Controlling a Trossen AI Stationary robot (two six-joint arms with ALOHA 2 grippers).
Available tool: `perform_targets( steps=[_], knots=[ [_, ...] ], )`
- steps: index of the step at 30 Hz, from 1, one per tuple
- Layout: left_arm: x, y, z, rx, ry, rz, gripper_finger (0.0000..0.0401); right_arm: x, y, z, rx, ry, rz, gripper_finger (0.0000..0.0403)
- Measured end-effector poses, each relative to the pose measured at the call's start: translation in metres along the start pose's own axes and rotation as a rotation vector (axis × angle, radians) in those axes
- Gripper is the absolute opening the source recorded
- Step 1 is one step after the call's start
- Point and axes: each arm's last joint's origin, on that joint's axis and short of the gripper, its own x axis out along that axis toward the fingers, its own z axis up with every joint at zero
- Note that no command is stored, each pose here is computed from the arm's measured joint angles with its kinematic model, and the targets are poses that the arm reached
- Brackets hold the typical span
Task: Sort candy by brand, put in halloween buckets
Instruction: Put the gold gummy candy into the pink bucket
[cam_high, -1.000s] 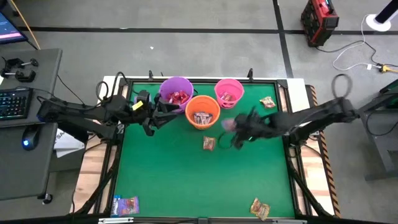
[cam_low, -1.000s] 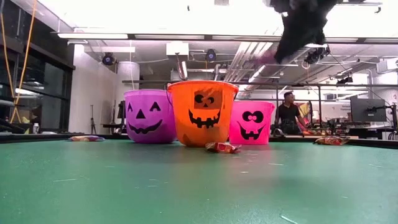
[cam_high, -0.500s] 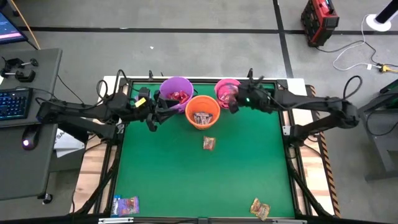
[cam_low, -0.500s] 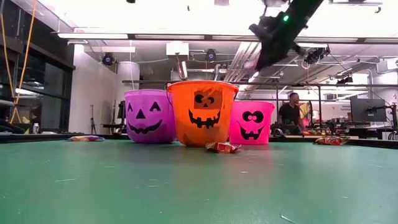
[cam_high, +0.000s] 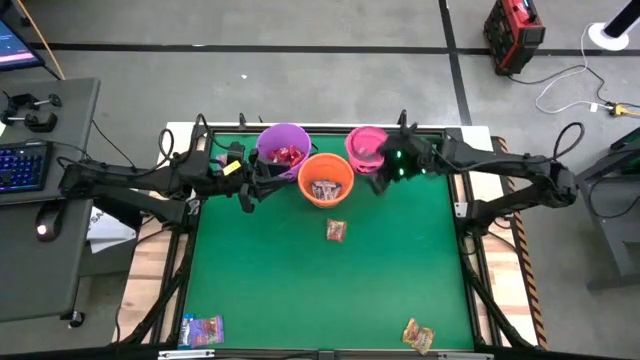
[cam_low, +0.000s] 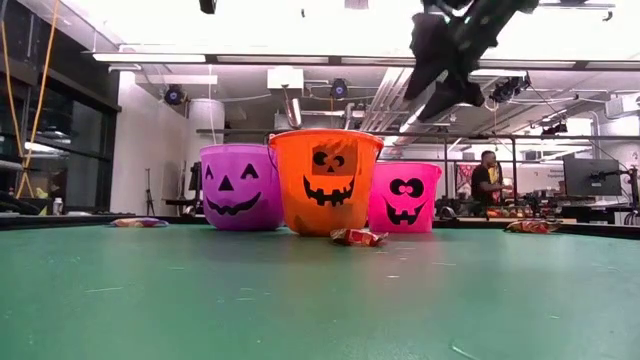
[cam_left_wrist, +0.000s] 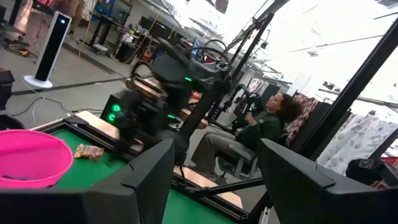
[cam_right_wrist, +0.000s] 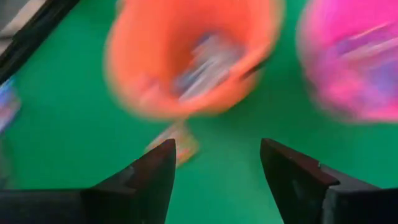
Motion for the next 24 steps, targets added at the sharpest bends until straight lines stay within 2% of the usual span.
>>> perform_targets(
  steps=[5, 10, 18, 24],
  knots=[
    [0.000, 0.003, -0.004, 0.011, 0.045, 0.027, 0.0220, -0.001, 0.054, -0.044, -0.072, 0.211, 0.197, 0.0228],
    [0.000, 0.004, -0.007, 0.012, 0.087, 0.017, 0.0220, -0.007, 0.105, -0.105, -0.068, 0.411, 0.261, 0.0228],
    [0.000, 0.003, -0.007, 0.011, 0.096, -0.006, 0.0220, 0.007, 0.158, -0.214, 0.134, 0.846, 0.148, 0.0229],
    [0.000, 0.003, -0.007, 0.010, 0.095, -0.006, 0.0220, 0.037, 0.173, -0.280, 0.267, 1.043, -0.028, 0.0228]
  ],
)
